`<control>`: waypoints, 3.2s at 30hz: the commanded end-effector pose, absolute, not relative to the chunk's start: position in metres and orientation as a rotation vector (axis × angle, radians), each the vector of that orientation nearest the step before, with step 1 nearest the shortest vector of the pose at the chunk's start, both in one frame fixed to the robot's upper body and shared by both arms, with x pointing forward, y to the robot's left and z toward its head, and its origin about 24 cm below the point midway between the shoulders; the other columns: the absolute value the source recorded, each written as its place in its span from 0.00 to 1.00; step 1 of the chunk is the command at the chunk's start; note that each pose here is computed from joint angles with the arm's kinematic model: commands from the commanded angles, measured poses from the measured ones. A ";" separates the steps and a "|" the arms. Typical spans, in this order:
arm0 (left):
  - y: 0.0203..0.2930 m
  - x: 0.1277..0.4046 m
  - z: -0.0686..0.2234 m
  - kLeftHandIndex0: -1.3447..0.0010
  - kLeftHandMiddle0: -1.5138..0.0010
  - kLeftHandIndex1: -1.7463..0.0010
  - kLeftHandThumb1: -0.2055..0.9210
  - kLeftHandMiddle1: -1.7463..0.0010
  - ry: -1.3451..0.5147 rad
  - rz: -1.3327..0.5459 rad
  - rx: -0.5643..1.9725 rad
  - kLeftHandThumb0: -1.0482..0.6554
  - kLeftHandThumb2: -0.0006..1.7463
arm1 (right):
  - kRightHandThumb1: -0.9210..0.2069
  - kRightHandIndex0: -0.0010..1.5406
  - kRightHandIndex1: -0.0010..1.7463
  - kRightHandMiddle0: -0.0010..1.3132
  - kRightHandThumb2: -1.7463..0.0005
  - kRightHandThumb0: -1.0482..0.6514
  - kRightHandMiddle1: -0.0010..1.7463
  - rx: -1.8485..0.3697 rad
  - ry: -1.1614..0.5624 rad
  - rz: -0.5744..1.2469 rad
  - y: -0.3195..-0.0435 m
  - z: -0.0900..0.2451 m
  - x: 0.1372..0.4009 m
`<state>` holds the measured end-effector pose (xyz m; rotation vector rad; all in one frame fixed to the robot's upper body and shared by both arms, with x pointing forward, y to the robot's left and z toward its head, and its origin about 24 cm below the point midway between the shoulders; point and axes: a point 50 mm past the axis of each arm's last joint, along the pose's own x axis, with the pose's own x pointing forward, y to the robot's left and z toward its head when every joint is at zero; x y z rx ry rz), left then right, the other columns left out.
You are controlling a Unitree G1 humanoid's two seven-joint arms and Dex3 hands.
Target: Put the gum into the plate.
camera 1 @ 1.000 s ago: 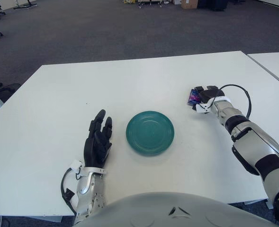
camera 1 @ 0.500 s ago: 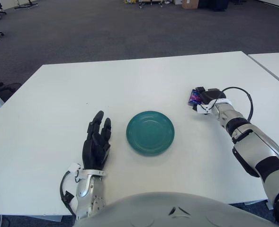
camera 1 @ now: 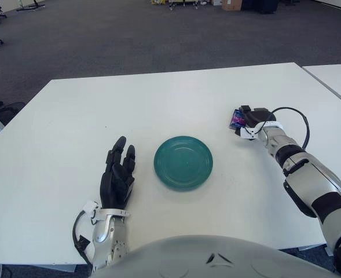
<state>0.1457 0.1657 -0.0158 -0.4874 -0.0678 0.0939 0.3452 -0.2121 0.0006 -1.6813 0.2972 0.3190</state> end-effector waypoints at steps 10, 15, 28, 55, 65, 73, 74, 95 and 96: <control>0.164 0.135 -0.031 1.00 0.89 0.69 1.00 1.00 0.028 0.121 -0.509 0.04 0.49 | 0.08 0.16 0.01 0.20 0.63 0.40 1.00 -1.657 0.383 0.406 -0.213 -0.022 0.329; 0.165 0.137 -0.031 1.00 0.88 0.69 1.00 1.00 0.027 0.122 -0.514 0.05 0.49 | 0.11 0.17 0.01 0.21 0.61 0.40 1.00 -1.667 0.328 0.350 -0.213 0.010 0.353; 0.163 0.143 -0.032 1.00 0.88 0.68 1.00 1.00 0.025 0.104 -0.522 0.04 0.49 | 0.16 0.18 0.00 0.23 0.57 0.39 1.00 -1.738 0.188 0.266 -0.215 0.051 0.376; 0.165 0.151 -0.033 1.00 0.86 0.67 1.00 0.99 0.014 0.082 -0.507 0.03 0.48 | 0.15 0.15 0.00 0.23 0.57 0.39 1.00 -1.802 0.017 0.300 -0.200 0.111 0.398; 0.164 0.153 -0.034 1.00 0.86 0.66 1.00 1.00 0.012 0.073 -0.522 0.04 0.47 | 0.13 0.15 0.00 0.22 0.59 0.40 1.00 -1.817 -0.024 0.347 -0.192 0.122 0.397; 0.165 0.154 -0.035 1.00 0.86 0.66 1.00 1.00 0.010 0.073 -0.522 0.04 0.47 | 0.13 0.15 0.00 0.22 0.59 0.40 1.00 -1.823 -0.081 0.394 -0.180 0.133 0.394; 0.164 0.155 -0.035 1.00 0.86 0.66 1.00 1.00 0.009 0.070 -0.523 0.04 0.47 | 0.13 0.15 0.00 0.22 0.59 0.40 1.00 -1.821 -0.100 0.410 -0.174 0.137 0.392; 0.162 0.160 -0.037 1.00 0.85 0.64 1.00 1.00 0.004 0.059 -0.521 0.04 0.46 | 0.12 0.14 0.00 0.21 0.60 0.40 1.00 -1.789 -0.292 0.581 -0.106 0.124 0.350; 0.162 0.160 -0.037 1.00 0.86 0.64 1.00 1.00 0.004 0.060 -0.520 0.04 0.46 | 0.12 0.14 0.00 0.21 0.60 0.40 1.00 -1.792 -0.309 0.596 -0.102 0.125 0.347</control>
